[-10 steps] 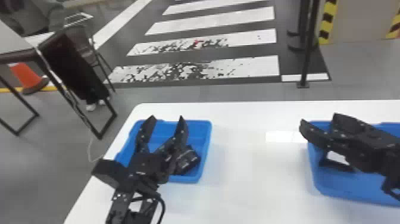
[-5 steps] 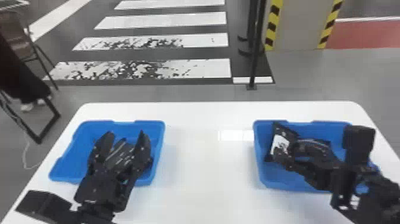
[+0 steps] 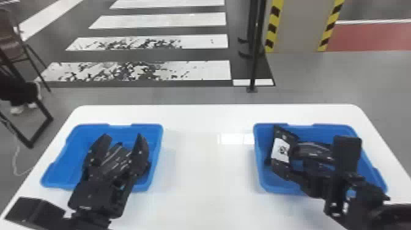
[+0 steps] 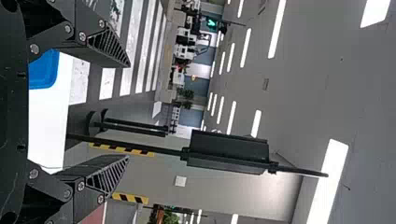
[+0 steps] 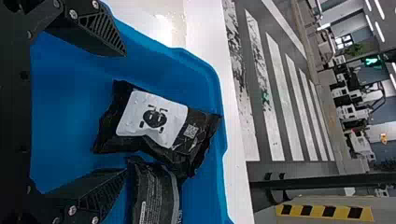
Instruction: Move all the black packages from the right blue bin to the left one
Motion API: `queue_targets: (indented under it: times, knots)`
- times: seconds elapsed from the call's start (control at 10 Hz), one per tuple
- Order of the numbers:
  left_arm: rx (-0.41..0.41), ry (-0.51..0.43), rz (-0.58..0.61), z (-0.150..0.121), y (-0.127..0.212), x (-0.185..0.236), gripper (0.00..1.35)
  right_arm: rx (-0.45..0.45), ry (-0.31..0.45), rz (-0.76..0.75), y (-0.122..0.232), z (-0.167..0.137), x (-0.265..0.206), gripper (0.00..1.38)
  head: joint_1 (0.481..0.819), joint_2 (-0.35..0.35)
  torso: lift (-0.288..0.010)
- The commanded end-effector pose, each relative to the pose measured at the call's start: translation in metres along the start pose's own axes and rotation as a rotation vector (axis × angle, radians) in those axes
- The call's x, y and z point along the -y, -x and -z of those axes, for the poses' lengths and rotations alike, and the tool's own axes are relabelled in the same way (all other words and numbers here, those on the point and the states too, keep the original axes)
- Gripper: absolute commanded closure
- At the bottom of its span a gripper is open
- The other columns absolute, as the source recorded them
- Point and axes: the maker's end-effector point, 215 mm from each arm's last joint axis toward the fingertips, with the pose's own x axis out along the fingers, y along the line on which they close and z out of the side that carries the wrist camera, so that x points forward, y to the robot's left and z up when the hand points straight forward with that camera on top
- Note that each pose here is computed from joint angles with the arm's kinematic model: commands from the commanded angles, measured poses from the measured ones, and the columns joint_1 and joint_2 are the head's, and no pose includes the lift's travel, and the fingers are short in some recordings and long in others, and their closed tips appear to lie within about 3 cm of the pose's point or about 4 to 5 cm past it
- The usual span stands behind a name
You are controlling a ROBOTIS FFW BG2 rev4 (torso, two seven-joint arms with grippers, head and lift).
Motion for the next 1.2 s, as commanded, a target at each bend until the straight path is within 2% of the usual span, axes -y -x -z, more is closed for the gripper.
queue_targets:
  times: [0.0,0.6,0.7,0.8,1.1]
  knots:
    - [0.001,0.001,0.0,0.0,0.0,0.0,0.38,0.001,-0.018,0.012,-0.013,-0.001,0.009,0.15,0.695,0.069,-0.132]
    - [0.001,0.005,-0.003,0.003,0.002,-0.002,0.38,-0.001,-0.022,-0.001,-0.041,-0.007,0.0,0.17,0.695,0.077,-0.132]
    - [-0.001,0.005,-0.004,0.004,0.002,-0.002,0.38,-0.004,-0.021,0.003,-0.041,-0.007,0.001,0.23,0.695,0.079,-0.132]
    - [0.004,0.004,-0.004,0.003,0.002,-0.002,0.38,-0.01,-0.026,0.003,-0.041,-0.003,0.002,0.37,0.695,0.08,-0.132]
    - [0.009,0.019,-0.011,0.004,0.003,-0.004,0.38,-0.018,-0.022,-0.002,-0.04,-0.002,-0.002,1.13,0.695,0.083,-0.132]
